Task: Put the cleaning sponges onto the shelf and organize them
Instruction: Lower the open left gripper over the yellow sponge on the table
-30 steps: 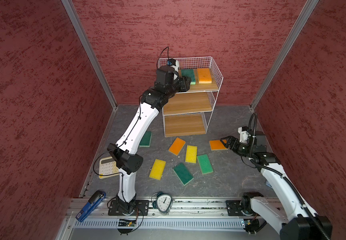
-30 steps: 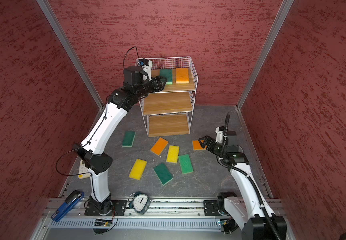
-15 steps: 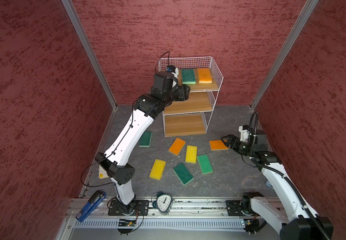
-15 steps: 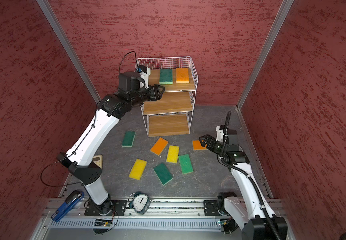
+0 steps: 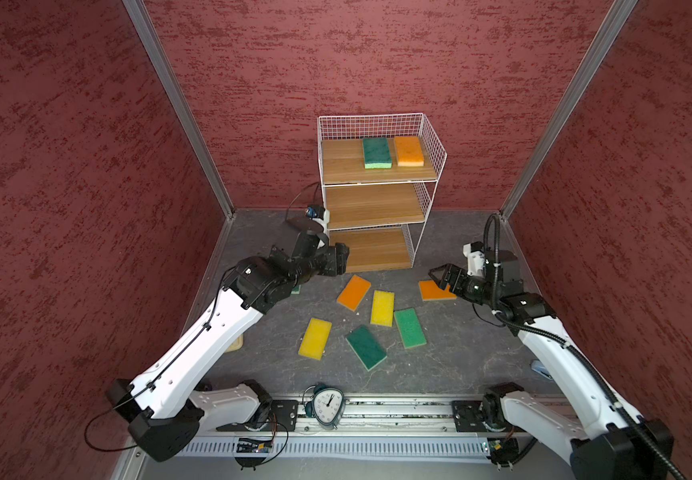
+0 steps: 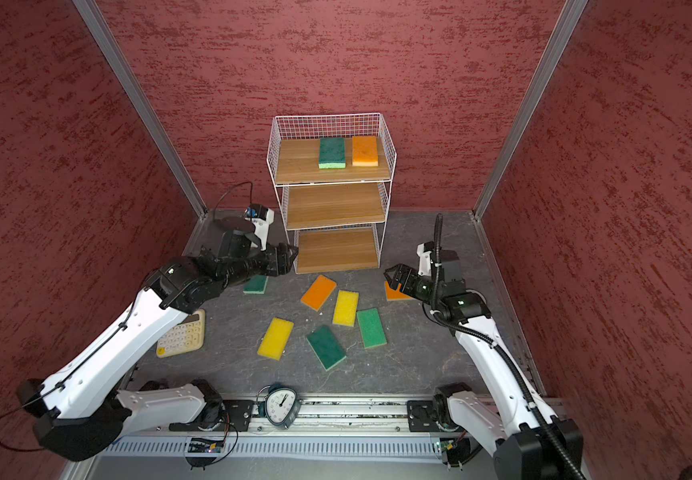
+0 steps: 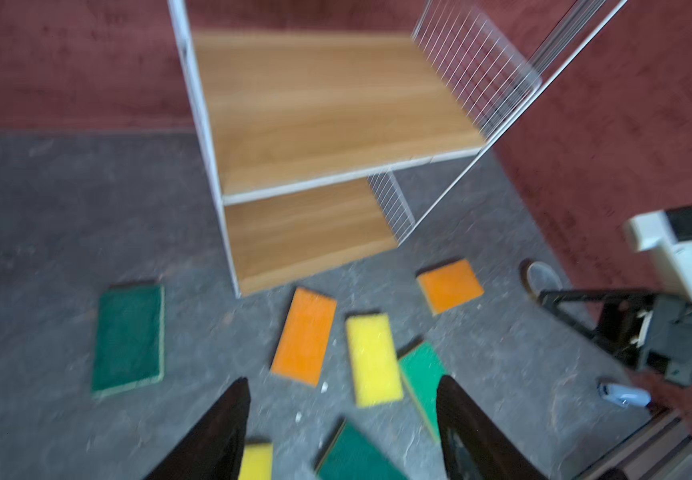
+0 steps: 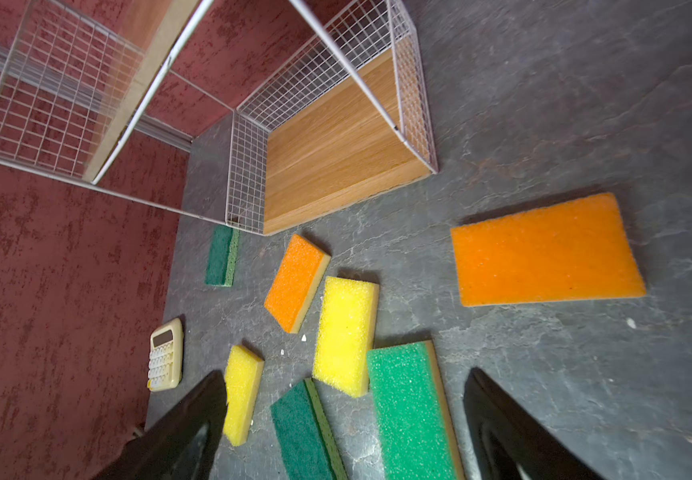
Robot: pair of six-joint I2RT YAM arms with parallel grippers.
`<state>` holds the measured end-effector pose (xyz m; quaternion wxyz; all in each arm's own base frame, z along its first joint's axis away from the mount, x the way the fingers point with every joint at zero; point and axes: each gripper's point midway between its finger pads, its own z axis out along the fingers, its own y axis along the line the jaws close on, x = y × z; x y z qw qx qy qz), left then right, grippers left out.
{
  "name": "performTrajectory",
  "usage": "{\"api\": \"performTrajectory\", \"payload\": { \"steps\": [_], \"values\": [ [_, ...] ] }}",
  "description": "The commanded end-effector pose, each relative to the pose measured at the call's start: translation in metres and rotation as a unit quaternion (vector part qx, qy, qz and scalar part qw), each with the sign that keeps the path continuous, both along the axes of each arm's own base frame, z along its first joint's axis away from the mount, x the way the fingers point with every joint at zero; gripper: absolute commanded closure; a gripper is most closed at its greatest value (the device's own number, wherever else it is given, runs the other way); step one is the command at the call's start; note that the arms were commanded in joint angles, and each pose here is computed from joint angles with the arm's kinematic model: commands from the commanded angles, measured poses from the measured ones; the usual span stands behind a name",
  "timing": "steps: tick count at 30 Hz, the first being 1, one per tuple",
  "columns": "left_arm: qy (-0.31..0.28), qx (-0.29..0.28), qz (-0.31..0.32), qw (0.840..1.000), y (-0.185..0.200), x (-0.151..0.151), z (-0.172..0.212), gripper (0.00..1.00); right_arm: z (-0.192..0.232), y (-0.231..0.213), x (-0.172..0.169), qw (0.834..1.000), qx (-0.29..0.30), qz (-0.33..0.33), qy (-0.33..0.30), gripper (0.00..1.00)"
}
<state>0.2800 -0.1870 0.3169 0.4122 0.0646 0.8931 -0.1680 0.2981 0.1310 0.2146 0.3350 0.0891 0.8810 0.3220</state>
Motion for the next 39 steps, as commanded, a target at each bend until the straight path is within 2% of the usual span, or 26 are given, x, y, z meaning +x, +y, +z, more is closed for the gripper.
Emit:
{"api": "performTrajectory", "payload": {
  "steps": [1, 4, 10, 16, 20, 28, 39],
  "values": [
    [0.06, 0.035, 0.054, 0.996, 0.033, -0.028, -0.045, 0.27, 0.003, 0.007, 0.002, 1.0, -0.011, -0.013, 0.001, 0.1],
    [0.108, 0.05, 0.08, 0.99, 0.049, -0.053, -0.084, 0.27, -0.005, 0.019, -0.002, 1.0, -0.008, -0.007, 0.011, 0.1],
    [0.178, 0.064, 0.101, 0.977, 0.058, -0.091, -0.146, 0.24, -0.015, 0.036, -0.009, 0.999, -0.011, 0.006, 0.03, 0.08],
    [0.226, 0.1, 0.119, 0.962, 0.07, -0.12, -0.19, 0.21, -0.019, 0.045, -0.012, 0.999, -0.015, 0.015, 0.043, 0.08],
    [0.238, 0.102, 0.123, 0.958, 0.072, -0.126, -0.209, 0.19, -0.024, 0.047, -0.007, 0.998, -0.026, 0.019, 0.048, 0.07],
    [0.24, 0.067, 0.081, 0.965, 0.054, -0.127, -0.24, 0.12, -0.035, 0.054, 0.005, 0.998, -0.034, 0.028, 0.054, 0.07],
    [0.258, 0.094, 0.079, 0.958, 0.057, -0.126, -0.266, 0.09, -0.047, 0.063, 0.015, 0.996, -0.039, 0.04, 0.064, 0.06]
  ]
}}
